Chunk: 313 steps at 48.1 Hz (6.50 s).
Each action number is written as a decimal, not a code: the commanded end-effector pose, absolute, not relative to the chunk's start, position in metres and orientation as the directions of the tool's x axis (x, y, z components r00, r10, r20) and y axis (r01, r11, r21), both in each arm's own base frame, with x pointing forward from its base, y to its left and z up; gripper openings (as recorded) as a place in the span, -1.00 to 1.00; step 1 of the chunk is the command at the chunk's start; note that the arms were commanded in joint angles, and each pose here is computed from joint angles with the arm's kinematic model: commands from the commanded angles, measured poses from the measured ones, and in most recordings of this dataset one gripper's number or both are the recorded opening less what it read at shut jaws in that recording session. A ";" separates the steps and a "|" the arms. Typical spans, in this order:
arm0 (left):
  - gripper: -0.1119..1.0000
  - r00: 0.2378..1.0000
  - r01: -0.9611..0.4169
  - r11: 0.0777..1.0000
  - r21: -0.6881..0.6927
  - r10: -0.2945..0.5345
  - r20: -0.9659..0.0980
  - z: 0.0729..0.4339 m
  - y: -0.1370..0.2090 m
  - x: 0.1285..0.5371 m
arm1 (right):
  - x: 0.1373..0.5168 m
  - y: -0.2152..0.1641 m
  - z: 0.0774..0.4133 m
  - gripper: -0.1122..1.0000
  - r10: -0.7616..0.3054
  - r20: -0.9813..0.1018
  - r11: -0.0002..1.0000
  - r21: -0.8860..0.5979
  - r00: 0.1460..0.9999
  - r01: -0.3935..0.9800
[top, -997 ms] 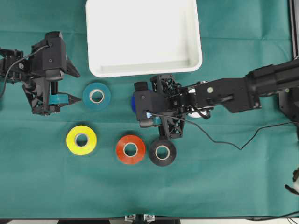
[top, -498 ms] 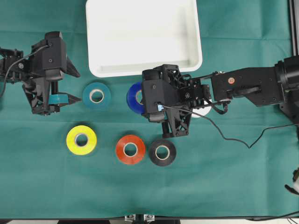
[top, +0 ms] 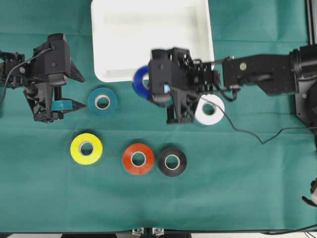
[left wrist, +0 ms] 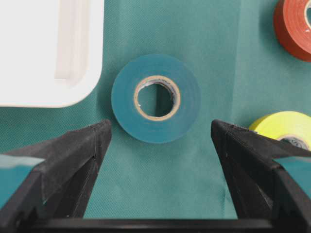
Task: Put the tape alternately from left to right into the white case.
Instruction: 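Carry the blue roll with the right gripper into the white tray, then release the blue roll in the tray and withdraw the right gripper, then move the left gripper to the yellow roll and grasp it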
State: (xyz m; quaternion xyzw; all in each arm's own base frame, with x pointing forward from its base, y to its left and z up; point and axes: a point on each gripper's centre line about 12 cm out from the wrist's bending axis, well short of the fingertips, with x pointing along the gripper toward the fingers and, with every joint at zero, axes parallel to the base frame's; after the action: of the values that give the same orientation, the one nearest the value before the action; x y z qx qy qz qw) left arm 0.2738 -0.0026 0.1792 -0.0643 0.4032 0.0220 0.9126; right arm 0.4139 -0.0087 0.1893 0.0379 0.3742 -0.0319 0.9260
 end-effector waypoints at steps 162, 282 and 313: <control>0.63 0.687 -0.094 0.990 -0.104 -0.011 -0.726 0.185 -0.002 0.277 | 0.421 -0.027 0.197 0.37 -0.067 -0.633 0.997 -0.005 0.771 0.082; 0.63 0.600 -0.106 0.953 -0.285 -0.167 -0.783 0.144 -0.076 0.282 | 0.383 0.026 0.175 0.37 0.039 -0.665 0.999 0.000 0.746 -0.052; 0.63 0.513 -0.128 0.959 -0.254 -0.155 -0.844 0.112 -0.086 0.293 | 0.381 0.026 0.174 0.37 0.040 -0.666 0.999 0.001 0.745 -0.052</control>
State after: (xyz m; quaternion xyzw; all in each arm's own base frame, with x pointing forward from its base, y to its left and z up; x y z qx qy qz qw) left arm 0.2875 -0.0827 0.1078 -0.1424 0.5010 -0.0031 0.8536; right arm 0.3788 0.0248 0.1658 -0.0079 0.3699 0.0218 0.9288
